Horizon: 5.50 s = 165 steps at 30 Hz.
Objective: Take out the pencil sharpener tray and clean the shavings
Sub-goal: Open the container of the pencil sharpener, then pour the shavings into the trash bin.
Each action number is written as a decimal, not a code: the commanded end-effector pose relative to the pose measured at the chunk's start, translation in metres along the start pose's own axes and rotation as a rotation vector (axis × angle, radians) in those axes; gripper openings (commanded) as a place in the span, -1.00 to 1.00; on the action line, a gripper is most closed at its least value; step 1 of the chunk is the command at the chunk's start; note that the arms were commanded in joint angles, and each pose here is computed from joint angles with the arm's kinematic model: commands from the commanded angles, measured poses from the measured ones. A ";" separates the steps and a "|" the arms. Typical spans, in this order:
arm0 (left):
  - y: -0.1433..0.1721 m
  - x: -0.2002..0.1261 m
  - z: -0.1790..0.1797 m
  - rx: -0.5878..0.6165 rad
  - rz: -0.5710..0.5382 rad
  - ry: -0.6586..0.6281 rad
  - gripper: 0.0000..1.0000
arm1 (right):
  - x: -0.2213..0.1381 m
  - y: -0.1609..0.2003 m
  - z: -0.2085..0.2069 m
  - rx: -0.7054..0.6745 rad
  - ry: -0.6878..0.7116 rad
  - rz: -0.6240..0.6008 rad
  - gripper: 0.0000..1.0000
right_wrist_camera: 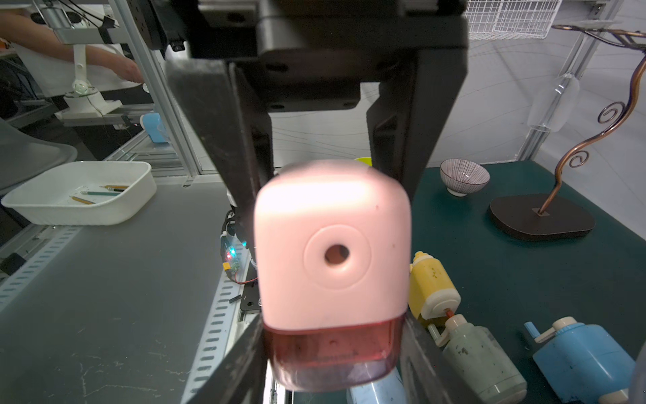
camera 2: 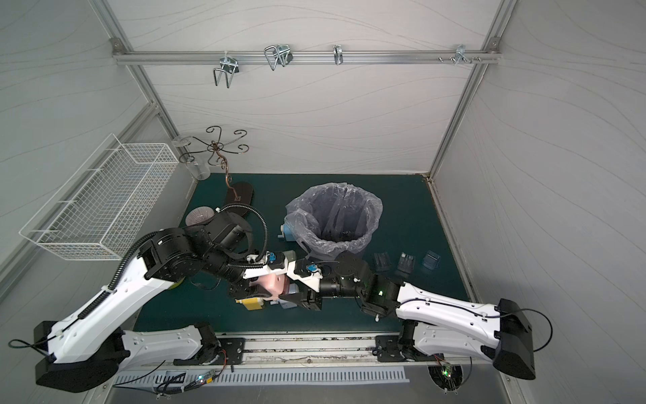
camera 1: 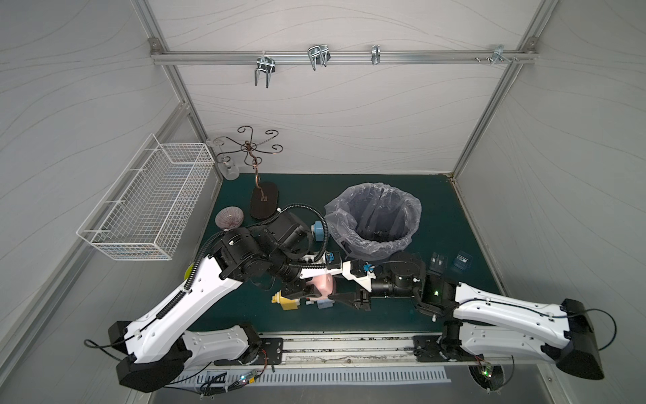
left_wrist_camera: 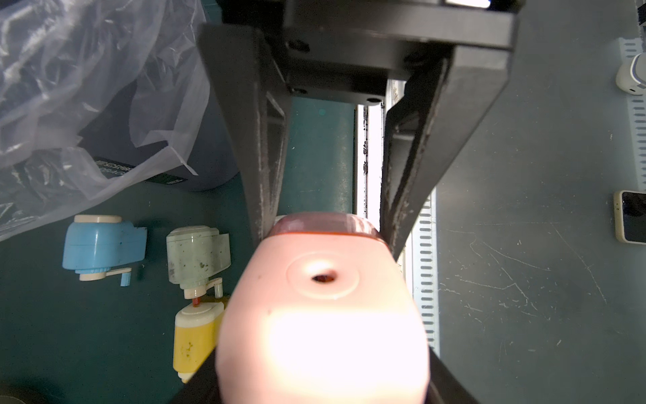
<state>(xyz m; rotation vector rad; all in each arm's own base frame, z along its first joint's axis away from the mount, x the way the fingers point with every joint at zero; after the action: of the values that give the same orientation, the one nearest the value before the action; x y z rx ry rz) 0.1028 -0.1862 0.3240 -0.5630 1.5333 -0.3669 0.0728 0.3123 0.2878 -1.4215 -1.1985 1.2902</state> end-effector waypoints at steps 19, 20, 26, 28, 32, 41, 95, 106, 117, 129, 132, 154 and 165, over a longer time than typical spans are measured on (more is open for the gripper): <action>0.001 0.003 -0.002 0.000 0.013 0.019 -1.00 | -0.012 -0.008 -0.012 0.035 0.083 0.000 -1.00; 0.001 0.004 -0.002 -0.001 0.012 0.019 -1.00 | -0.013 -0.008 -0.012 0.035 0.086 0.000 -1.00; 0.001 0.007 -0.002 -0.001 0.015 0.024 -1.00 | -0.020 -0.007 -0.014 0.054 0.102 0.008 -1.00; 0.003 0.008 -0.002 -0.005 0.025 0.023 -1.00 | -0.021 -0.006 -0.013 0.061 0.101 0.012 -1.00; 0.005 0.010 -0.002 -0.010 0.040 0.025 -1.00 | -0.025 -0.004 -0.012 0.063 0.104 0.019 -1.00; 0.005 0.013 -0.001 -0.012 0.048 0.029 -1.00 | -0.032 -0.007 -0.011 0.057 0.115 0.017 -1.00; 0.026 0.009 -0.002 -0.009 0.092 -0.076 -1.00 | -0.123 -0.065 -0.032 0.013 0.479 -0.028 -1.00; 0.034 0.017 0.000 -0.020 0.102 -0.085 -1.00 | -0.148 -0.096 -0.109 0.518 0.773 0.103 -1.00; 0.041 0.020 -0.001 -0.028 0.104 -0.098 -1.00 | -0.166 -0.073 -0.164 1.403 0.575 -0.079 -1.00; 0.044 0.027 0.002 -0.021 0.094 -0.111 -1.00 | -0.158 -0.064 -0.170 1.879 0.370 -0.123 -1.00; 0.045 0.028 0.002 -0.014 0.081 -0.118 -1.00 | -0.158 -0.062 -0.170 1.946 0.346 -0.146 -1.00; 0.045 0.029 0.003 0.013 0.053 -0.144 -1.00 | -0.156 -0.058 -0.169 2.196 0.114 -0.254 -1.00; 0.045 0.025 0.004 0.039 0.058 -0.161 -1.00 | -0.166 -0.059 -0.178 2.118 0.183 -0.274 -1.00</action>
<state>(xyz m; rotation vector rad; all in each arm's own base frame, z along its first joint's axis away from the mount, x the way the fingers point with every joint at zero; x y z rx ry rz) 0.1007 -0.1598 0.2679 -0.4985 1.4187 -0.2460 0.2400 0.1656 0.3904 0.2778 0.4199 1.2137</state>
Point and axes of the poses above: each gripper's point midway between its finger pads, its own x axis out along the fingers, its own z axis along the line the jaws close on, y = z × x, the point moved 5 cm from there along -x, back along the fingers, and after that the axes turned 5 degrees about -x, right-handed, at the moved point
